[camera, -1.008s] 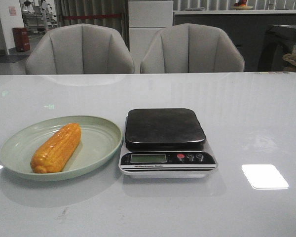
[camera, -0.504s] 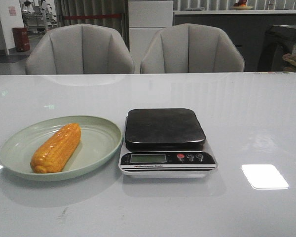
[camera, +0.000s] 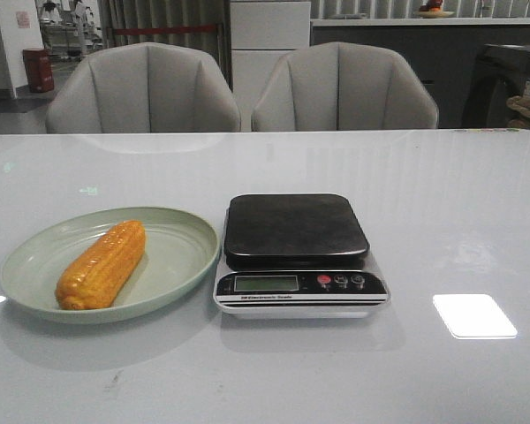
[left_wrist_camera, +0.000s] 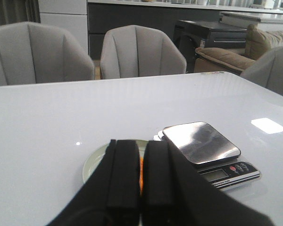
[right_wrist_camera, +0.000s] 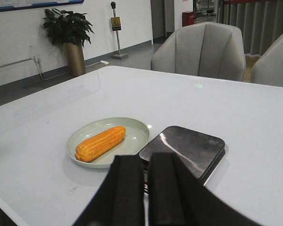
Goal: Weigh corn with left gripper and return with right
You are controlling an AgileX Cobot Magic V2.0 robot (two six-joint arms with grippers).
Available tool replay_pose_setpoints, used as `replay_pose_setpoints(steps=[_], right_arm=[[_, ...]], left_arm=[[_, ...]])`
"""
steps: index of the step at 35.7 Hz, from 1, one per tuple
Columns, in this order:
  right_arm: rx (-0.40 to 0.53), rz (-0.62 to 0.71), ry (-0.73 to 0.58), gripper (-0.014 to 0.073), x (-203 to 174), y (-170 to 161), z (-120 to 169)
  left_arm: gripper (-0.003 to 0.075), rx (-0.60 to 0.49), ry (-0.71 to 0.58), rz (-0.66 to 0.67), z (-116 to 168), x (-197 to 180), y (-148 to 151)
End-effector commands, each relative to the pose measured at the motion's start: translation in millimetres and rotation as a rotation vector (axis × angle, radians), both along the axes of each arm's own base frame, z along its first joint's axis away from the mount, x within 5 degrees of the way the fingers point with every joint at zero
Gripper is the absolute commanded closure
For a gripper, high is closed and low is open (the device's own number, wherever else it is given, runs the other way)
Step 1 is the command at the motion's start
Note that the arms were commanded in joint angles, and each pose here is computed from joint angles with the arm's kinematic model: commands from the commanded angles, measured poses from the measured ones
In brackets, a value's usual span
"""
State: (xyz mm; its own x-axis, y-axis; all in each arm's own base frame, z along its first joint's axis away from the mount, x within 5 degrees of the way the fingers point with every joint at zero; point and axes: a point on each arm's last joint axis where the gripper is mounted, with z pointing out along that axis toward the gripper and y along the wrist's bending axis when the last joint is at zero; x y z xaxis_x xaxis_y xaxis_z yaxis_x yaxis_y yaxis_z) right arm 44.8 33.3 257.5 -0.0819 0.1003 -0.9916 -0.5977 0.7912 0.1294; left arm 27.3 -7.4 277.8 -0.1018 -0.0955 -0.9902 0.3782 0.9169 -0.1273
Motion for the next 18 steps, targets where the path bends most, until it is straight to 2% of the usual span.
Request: replay_pose_setpoints(steps=[1,10,15,18], right_arm=[[0.039,-0.003,-0.088,0.0399,-0.6,-0.4,15.5],[0.039,-0.003,-0.088,0.0399,-0.6,-0.4,15.5],[0.039,-0.003,-0.088,0.0399,-0.6,-0.4,15.5],[0.039,-0.003,-0.088,0.0399,-0.6,-0.4,15.5]], left_arm=[[0.0606,-0.077,-0.053,0.065,10.7,-0.3,-0.1],[0.0606,-0.067,-0.146,0.319,-8.6,13.2,5.2],[0.0606,-0.062,-0.208,0.422,-42.5,23.5,8.8],[0.0606,-0.06,-0.21,0.44,-63.0,26.5,9.5]])
